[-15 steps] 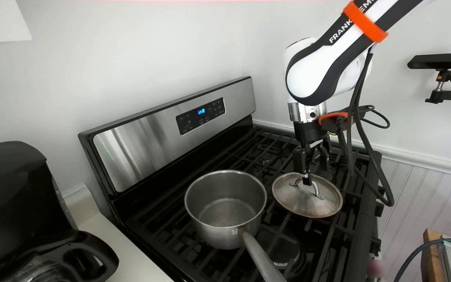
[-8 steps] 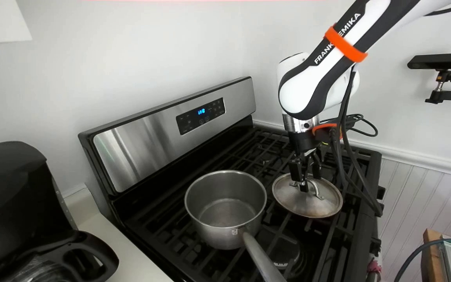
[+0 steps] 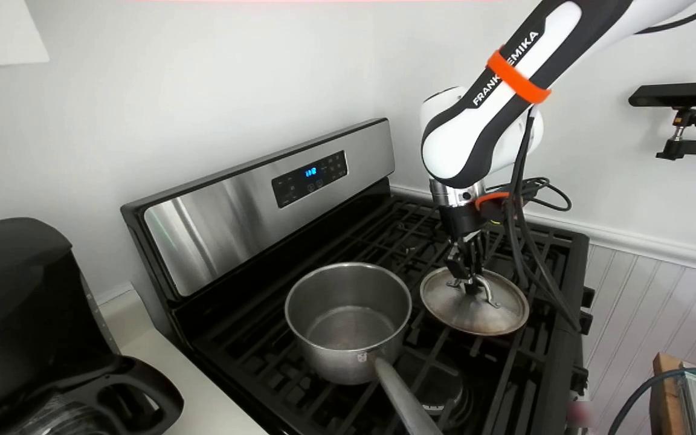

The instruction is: Put the silver lid on the silver pot

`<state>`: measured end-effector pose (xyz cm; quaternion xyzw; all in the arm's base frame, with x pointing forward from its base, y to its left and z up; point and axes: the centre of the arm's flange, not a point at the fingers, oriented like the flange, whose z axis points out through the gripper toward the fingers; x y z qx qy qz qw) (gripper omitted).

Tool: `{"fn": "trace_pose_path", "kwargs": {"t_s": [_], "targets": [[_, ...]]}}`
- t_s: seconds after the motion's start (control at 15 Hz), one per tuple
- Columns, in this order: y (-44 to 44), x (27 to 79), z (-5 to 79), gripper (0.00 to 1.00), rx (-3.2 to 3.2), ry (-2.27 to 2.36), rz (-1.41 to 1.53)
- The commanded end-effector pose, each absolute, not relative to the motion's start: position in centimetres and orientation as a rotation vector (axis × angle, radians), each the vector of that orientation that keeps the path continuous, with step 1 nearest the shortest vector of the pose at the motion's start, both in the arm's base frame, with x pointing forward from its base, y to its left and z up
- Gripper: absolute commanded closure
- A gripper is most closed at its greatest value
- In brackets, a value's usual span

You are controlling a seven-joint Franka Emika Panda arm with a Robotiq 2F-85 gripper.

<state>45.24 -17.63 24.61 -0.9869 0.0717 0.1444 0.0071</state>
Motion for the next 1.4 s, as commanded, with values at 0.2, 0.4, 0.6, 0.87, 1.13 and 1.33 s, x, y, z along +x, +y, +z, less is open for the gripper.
{"fn": "trace_pose_path", "kwargs": {"t_s": [0.2,0.4,0.6,0.87,1.13,1.33], "targets": [[-18.3,46.8,24.4,0.97,-3.076,0.182,0.456],[-18.5,46.9,25.0,0.98,-3.076,0.165,0.441],[-18.6,46.5,25.9,0.98,-3.08,0.129,0.433],[-18.5,45.3,28.3,0.98,-3.1,0.082,0.431],[-18.0,44.7,31.6,0.98,-3.135,0.049,0.466],[-17.4,44.6,33.9,0.98,-3.165,0.034,0.479]]}}
